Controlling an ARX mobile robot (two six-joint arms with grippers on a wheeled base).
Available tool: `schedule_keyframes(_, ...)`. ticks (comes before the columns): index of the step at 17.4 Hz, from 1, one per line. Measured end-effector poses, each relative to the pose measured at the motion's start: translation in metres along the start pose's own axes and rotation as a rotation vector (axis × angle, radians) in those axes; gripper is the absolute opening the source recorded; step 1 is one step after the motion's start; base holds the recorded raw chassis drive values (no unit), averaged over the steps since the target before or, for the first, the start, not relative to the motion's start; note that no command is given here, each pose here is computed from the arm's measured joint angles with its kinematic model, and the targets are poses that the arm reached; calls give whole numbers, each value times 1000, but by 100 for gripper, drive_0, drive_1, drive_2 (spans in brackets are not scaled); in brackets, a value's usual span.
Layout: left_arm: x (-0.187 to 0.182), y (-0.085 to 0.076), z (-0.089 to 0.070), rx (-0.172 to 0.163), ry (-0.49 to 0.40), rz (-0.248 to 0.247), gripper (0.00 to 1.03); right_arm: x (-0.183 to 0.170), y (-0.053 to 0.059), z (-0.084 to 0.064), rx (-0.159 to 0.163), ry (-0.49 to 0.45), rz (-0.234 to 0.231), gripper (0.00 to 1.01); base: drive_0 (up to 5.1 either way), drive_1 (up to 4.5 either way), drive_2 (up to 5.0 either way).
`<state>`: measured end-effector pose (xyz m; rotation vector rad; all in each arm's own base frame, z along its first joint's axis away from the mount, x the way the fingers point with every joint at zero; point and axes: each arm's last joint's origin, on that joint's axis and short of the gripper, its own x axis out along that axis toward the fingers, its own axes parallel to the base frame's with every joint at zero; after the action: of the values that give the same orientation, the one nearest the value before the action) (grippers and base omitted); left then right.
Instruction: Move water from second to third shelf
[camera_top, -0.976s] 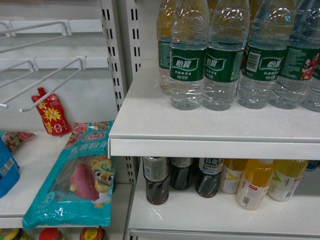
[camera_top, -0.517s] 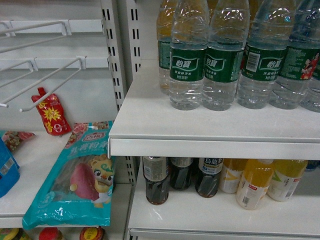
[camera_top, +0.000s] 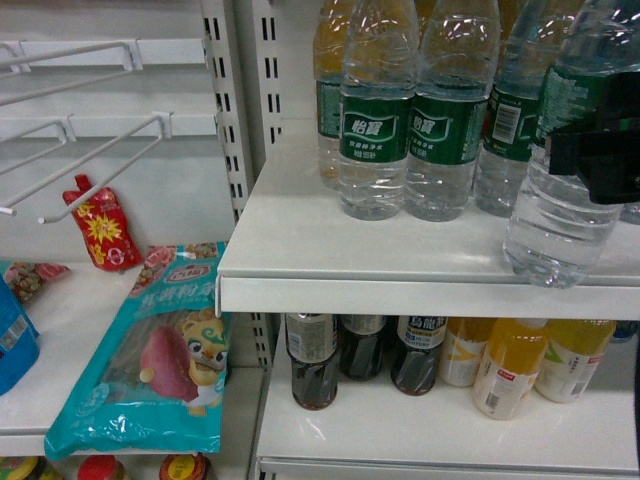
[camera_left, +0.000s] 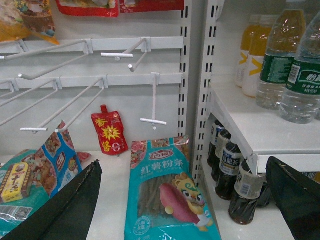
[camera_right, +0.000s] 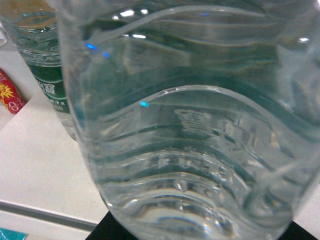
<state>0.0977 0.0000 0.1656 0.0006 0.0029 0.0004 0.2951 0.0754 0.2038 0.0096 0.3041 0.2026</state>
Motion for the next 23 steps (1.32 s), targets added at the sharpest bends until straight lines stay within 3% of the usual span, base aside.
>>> schedule_keyframes(5,0,0,0,0,0,0,98,28,-8,12,6,16,-54,37,0,0,0)
schedule_keyframes(8,0,0,0,0,0,0,98,37,-15,11,20,25,-76,37,0,0,0)
schedule_keyframes(12,0,0,0,0,0,0,98,41,-14,11,39,15,-76,37,0,0,0)
schedule_keyframes(23,0,0,0,0,0,0,98,44,-12,11,41,13,-79,37,0,0,0)
